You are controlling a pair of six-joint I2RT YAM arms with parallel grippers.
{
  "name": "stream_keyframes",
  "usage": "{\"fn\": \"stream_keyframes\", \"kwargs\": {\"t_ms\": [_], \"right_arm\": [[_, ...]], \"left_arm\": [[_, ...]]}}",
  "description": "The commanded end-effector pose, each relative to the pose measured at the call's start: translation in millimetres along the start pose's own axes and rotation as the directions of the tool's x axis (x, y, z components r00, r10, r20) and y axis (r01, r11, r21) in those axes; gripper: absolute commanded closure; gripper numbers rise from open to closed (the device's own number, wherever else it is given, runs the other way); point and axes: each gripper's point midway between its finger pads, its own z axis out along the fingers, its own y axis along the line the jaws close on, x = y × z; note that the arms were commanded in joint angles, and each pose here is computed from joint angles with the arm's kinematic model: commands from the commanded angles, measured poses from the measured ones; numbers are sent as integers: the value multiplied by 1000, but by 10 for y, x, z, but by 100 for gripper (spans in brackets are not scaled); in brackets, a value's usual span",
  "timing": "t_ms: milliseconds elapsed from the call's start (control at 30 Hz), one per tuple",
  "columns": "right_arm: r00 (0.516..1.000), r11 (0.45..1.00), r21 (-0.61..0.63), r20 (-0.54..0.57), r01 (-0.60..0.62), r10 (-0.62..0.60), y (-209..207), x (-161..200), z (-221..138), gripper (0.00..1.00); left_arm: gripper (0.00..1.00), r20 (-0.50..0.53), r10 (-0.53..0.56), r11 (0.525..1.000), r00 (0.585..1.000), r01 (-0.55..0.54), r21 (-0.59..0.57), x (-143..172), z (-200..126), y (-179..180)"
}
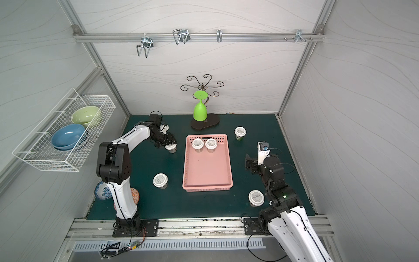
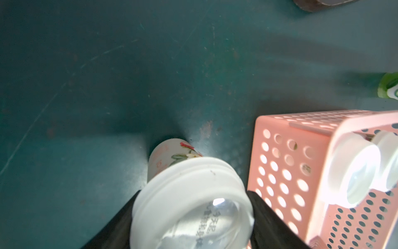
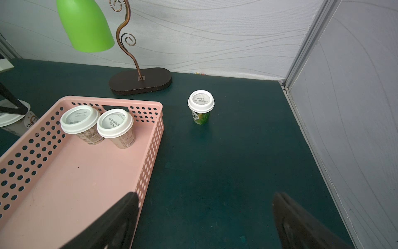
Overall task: Put the yogurt in the basket
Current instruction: Pick up the yogurt from the center of the board, then place the yogurt in the basket.
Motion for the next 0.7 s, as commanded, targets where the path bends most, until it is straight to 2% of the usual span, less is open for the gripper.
{"fn": "stream_keyframes", "kwargs": {"t_ms": [0,333,533,667], "right_arm": [[1000,1000,12,25,13,-14,-10,-44,16,1],[1000,1000,-3,12,15,-15,24,-27,41,1],[1000,1000,12,6,17,-17,2,-15,56,1],[1000,1000,12,14,20,-20,-4,-32,29,1]], "left_arm": [[28,77,13,998,997,-17,60,-78,-313,-217],[27,204,90,980,975,-124,158,135,-909,-629],[27,197,133,961,971,-175,214,312,-969,-910],[27,177,181,949,967,-219,225,441,-889,-1089]]}}
